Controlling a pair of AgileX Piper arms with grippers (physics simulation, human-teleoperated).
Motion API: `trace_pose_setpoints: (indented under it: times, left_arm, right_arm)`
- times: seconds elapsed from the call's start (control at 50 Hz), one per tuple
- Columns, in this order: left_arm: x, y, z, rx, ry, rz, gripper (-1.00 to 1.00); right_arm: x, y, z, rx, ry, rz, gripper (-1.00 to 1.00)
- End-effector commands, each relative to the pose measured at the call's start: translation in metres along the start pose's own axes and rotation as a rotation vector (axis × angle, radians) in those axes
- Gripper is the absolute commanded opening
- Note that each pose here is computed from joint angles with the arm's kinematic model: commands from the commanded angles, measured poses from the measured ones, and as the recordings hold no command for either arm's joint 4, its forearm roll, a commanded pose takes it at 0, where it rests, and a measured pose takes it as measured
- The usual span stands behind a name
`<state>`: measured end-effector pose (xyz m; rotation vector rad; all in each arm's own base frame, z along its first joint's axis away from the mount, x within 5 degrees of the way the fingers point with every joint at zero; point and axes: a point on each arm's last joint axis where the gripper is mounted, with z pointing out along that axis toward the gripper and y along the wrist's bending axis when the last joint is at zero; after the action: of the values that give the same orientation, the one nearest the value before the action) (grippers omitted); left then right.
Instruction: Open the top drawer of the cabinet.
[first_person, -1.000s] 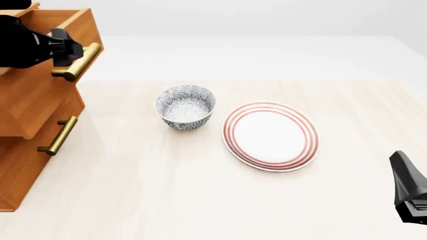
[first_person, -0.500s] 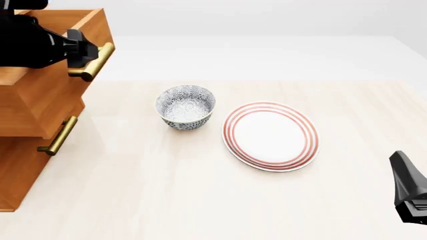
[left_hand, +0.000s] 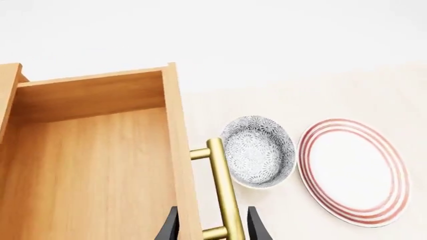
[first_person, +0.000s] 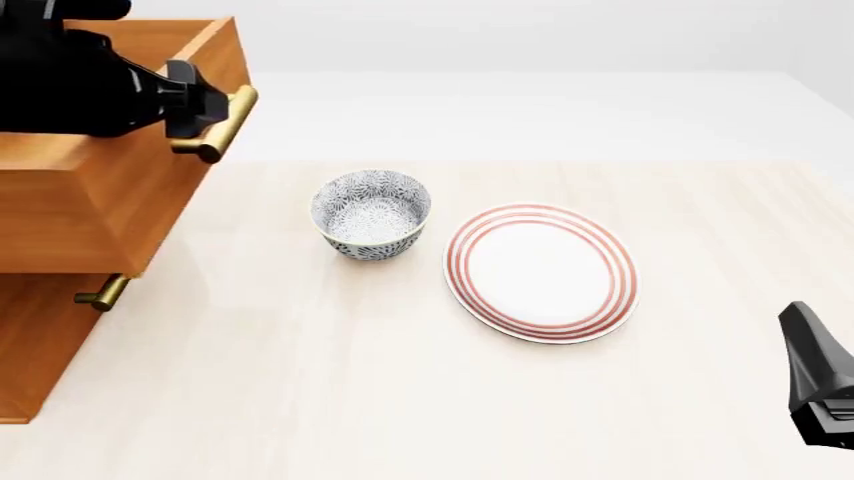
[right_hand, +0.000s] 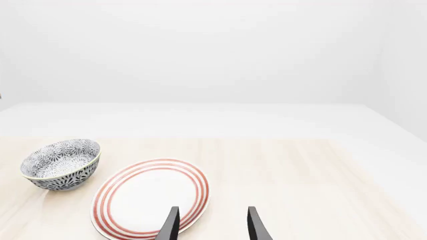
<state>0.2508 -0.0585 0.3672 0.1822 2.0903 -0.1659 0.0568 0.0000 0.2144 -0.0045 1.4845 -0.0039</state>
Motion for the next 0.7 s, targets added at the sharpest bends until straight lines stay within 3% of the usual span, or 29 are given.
trace_pose_setpoints:
  times: [0.02, 0.36, 0.7]
  left_arm:
    - [0.010, -0.012, 0.010, 0.043, 0.051, 0.012, 1.00]
    - [0.016, -0.030, 0.017, 0.097, 0.080, 0.020, 1.00]
    - [0.015, -0.035, 0.017, 0.110, 0.088, 0.030, 1.00]
  right_arm:
    - [0.000, 0.000, 0.000, 0.000, 0.000, 0.002, 1.00]
    - [0.000, 0.000, 0.000, 0.000, 0.000, 0.002, 1.00]
    - [0.000, 0.000, 0.000, 0.000, 0.000, 0.002, 1.00]
